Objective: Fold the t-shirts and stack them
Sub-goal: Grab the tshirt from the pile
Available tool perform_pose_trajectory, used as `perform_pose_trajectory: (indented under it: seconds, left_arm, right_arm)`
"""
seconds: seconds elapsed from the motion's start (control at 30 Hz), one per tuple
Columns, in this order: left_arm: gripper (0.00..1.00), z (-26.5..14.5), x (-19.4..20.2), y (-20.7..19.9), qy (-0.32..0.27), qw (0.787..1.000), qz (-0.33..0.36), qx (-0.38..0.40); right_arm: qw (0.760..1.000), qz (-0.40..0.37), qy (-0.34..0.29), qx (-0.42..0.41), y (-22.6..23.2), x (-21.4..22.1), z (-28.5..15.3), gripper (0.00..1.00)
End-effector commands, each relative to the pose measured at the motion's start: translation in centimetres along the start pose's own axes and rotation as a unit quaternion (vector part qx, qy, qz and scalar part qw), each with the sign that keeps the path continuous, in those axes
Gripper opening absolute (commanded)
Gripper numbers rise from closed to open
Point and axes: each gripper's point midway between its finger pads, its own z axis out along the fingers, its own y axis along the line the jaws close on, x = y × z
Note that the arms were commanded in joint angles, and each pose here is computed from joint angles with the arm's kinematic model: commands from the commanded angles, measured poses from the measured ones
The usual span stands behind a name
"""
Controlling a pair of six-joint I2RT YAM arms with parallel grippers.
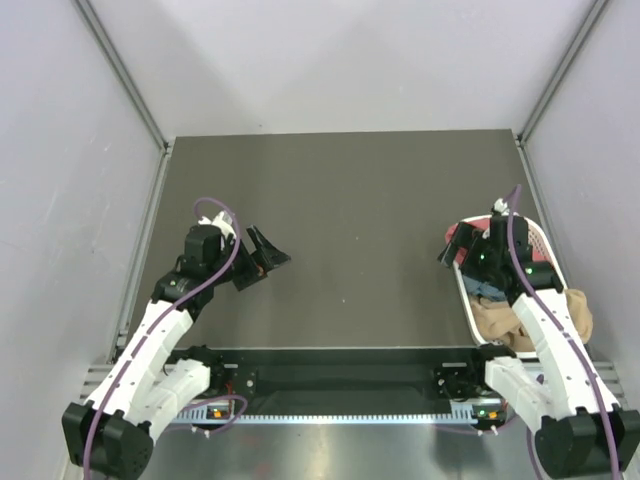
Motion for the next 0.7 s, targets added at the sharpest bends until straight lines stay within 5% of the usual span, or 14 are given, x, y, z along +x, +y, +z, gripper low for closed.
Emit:
perform_pose_trajectory:
  seconds: [0.0, 0.13, 0.17, 0.33, 0.5, 0.67]
  left_arm:
    - [0.97, -0.7, -1.7, -1.9, -0.024, 0.999, 0.038, 0.023]
    - [0.97, -0.1, -1.6, -0.9, -0.02, 0.999, 0.049, 0.006]
    - [0.96, 0.1, -1.6, -0.5, -0.018, 0.999, 0.05, -0.001]
    - [0.96, 0.0, -1.2, 0.1, -0.016, 0.998, 0.058, -0.009]
    - [0.96, 0.1, -0.5, -0.5, -0.006, 0.998, 0.052, 0.02]
    - [0.96, 0.8, 0.5, -0.1, 0.018, 0.999, 0.042, 0.025]
  right_arm:
    - [0.995, 0.005, -0.045, 0.092, -2.2, -4.4, -0.1, 1.0]
    - [0.993, -0.017, -0.04, 0.107, -2.6, -7.6, 1.0, 0.99]
    - [0.993, -0.035, -0.045, 0.107, -2.6, -8.2, 1.1, 0.9]
    - [0.981, -0.029, -0.108, 0.159, -5.0, -12.5, 0.2, 0.81]
    - [0.977, -0.016, -0.094, 0.192, -7.0, -13.4, 1.7, 0.82]
    - [0.979, -0.011, -0.065, 0.192, -7.3, -12.3, 3.3, 0.68]
